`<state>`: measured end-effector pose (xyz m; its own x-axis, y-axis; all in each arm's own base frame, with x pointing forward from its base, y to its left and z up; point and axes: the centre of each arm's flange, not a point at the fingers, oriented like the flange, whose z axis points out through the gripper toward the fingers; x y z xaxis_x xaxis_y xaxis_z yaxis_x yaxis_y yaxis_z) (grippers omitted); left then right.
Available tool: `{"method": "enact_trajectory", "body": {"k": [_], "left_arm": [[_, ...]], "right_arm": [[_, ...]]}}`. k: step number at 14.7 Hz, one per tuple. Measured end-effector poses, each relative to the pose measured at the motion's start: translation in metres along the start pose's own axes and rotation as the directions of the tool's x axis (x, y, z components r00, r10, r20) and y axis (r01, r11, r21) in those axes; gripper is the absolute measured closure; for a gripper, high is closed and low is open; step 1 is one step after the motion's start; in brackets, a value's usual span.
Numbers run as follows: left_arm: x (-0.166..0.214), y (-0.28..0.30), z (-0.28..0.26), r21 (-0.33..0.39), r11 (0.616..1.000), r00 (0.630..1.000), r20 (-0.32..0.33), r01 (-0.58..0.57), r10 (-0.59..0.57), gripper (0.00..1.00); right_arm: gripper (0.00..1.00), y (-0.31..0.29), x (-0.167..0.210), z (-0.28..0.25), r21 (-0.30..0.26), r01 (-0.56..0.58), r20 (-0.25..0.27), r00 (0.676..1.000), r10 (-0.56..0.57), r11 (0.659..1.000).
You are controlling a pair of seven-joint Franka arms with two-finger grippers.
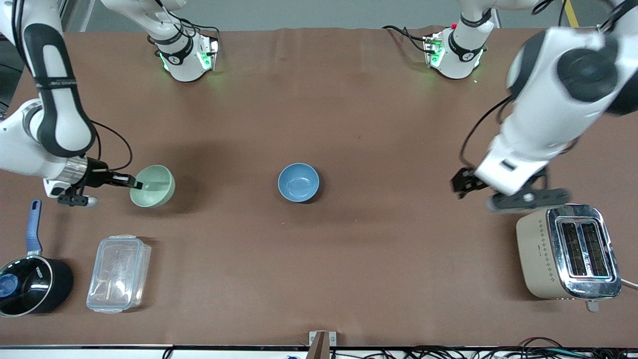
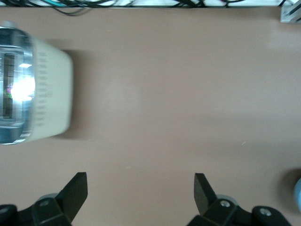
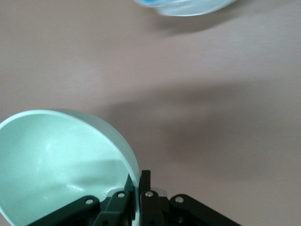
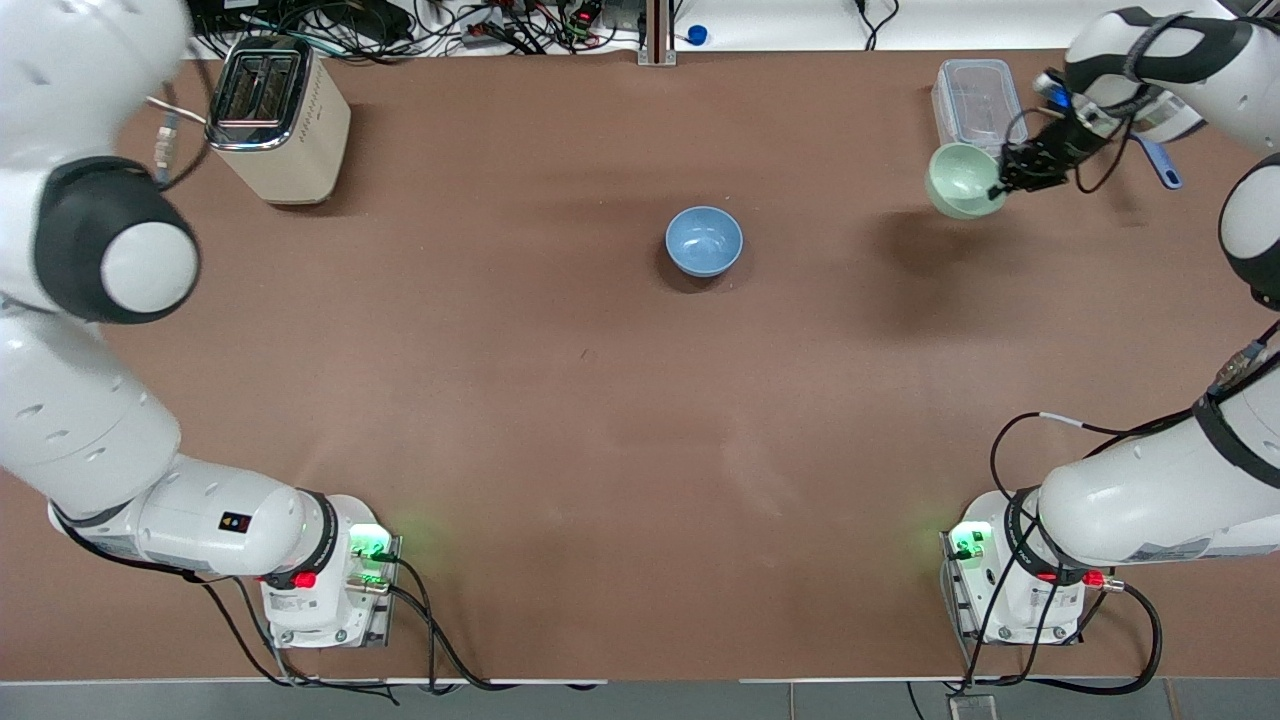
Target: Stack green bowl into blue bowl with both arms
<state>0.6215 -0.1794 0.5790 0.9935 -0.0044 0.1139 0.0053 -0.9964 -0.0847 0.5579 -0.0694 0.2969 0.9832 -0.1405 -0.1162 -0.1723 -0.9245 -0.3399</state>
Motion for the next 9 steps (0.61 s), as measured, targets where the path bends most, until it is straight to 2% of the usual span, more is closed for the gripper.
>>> {"method": "enact_trajectory", "body": {"k": [3, 5, 7, 9], "left_arm": [[-0.022, -0.041, -0.044, 0.0, 0.999, 0.998, 0.034, -0.049, 0.049, 0.0], [-0.034, -0.052, -0.059, -0.007, 0.997, 0.996, 0.049, -0.073, 0.073, 0.0], [-0.041, -0.067, -0.064, -0.028, 0.995, 0.994, 0.056, -0.092, 0.093, 0.0], [-0.049, -0.081, -0.062, -0.039, 0.993, 0.991, 0.07, -0.116, 0.118, 0.0]], "right_arm": [[0.96, -0.062, -0.004, 0.02, 0.003, -0.011, 0.028, 1.0, 0.011, 1.0], [0.96, -0.103, -0.008, 0.034, 0.003, -0.03, 0.028, 0.999, 0.03, 1.0], [0.96, -0.148, -0.015, 0.048, -0.005, -0.052, 0.012, 0.999, 0.052, 0.999], [0.96, -0.192, -0.026, 0.061, -0.039, -0.067, -0.011, 0.998, 0.067, 0.997]]}}
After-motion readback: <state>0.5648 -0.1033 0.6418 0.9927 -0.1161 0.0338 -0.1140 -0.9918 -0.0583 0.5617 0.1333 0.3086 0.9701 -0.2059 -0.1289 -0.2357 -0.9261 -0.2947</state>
